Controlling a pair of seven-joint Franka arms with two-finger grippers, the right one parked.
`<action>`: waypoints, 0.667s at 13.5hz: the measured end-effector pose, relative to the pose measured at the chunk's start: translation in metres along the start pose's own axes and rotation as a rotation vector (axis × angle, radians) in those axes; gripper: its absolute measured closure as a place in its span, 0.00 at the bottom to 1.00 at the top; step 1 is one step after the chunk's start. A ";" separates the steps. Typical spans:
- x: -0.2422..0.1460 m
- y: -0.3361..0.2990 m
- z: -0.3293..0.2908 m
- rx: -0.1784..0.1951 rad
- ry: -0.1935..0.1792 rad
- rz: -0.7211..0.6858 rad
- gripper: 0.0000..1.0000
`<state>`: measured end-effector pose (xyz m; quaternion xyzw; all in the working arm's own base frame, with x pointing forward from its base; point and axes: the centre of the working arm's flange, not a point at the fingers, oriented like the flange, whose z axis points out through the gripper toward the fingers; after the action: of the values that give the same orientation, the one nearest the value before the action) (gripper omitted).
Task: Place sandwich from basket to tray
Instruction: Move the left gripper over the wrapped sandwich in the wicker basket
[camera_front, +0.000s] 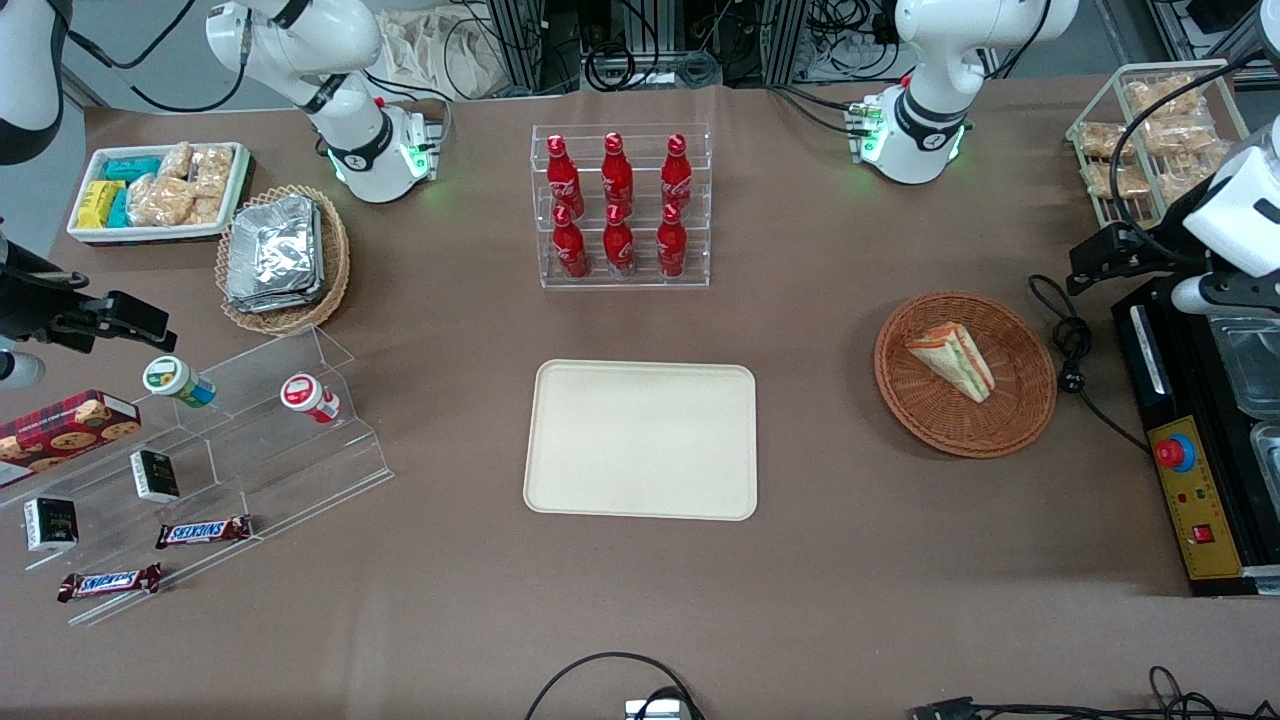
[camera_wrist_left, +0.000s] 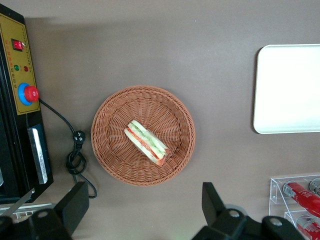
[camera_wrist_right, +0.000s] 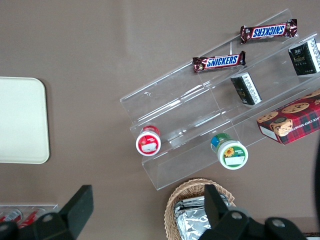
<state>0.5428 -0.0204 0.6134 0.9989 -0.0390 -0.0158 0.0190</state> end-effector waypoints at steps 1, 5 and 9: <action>0.000 0.000 0.000 0.000 0.000 0.000 0.00; 0.000 -0.003 0.000 0.001 -0.002 -0.005 0.00; 0.001 -0.014 0.025 0.028 -0.066 -0.064 0.00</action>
<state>0.5446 -0.0075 0.5877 0.9988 -0.0080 -0.0487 0.0030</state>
